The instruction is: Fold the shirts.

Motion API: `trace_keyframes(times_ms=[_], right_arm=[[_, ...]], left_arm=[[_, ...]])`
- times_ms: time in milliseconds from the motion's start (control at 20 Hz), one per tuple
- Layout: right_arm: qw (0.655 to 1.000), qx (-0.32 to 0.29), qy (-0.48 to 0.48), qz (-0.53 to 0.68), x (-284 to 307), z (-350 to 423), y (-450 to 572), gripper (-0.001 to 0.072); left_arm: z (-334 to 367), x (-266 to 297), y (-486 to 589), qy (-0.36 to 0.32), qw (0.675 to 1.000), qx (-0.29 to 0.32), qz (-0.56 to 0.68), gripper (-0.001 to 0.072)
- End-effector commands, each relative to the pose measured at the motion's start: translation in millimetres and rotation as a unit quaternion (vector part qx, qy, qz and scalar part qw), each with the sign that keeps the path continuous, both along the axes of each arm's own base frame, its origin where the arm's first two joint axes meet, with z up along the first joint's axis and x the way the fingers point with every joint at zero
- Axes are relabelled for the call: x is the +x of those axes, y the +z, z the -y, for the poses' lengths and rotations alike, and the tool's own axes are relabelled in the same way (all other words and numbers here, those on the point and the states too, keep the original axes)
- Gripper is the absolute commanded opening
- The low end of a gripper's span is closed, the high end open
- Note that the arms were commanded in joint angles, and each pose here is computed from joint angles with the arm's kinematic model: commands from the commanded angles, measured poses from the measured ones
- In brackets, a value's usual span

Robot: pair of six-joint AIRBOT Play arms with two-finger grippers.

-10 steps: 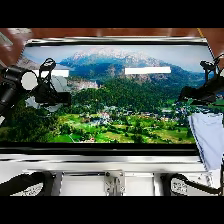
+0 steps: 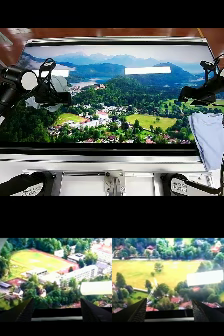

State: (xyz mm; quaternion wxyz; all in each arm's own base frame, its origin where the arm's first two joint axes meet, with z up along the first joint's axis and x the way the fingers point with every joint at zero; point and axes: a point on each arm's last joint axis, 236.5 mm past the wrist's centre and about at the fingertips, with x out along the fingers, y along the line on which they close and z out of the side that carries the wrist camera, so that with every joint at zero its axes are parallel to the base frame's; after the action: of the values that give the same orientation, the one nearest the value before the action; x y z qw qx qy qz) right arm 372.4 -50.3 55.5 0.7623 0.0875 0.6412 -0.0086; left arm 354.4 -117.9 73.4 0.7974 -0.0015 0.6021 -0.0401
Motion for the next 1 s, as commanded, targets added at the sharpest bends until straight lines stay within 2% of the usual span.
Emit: trace_keyframes(times_ms=[0, 550, 800, 950], right_arm=[[1.000, 0.000, 0.000, 0.000, 0, 0, 0, 0.0680], [1.000, 0.000, -0.003, 0.012, 6, 0, 1, 0.0680], [0.999, 0.020, -0.013, 0.025, 12, -9, 4, 0.0680], [0.999, 0.019, -0.015, 0.044, 21, -7, 6, 0.0680]], left_arm=[[0, 0, 0, 0.000, 1.000, 0.000, 0.000, 0.0709], [1, 3, 1, 0.000, 1.000, -0.003, 0.007, 0.0709], [16, 13, 5, 0.001, 0.999, -0.035, 0.028, 0.0709], [5, 30, -2, -0.001, 0.999, -0.013, 0.046, 0.0708]])
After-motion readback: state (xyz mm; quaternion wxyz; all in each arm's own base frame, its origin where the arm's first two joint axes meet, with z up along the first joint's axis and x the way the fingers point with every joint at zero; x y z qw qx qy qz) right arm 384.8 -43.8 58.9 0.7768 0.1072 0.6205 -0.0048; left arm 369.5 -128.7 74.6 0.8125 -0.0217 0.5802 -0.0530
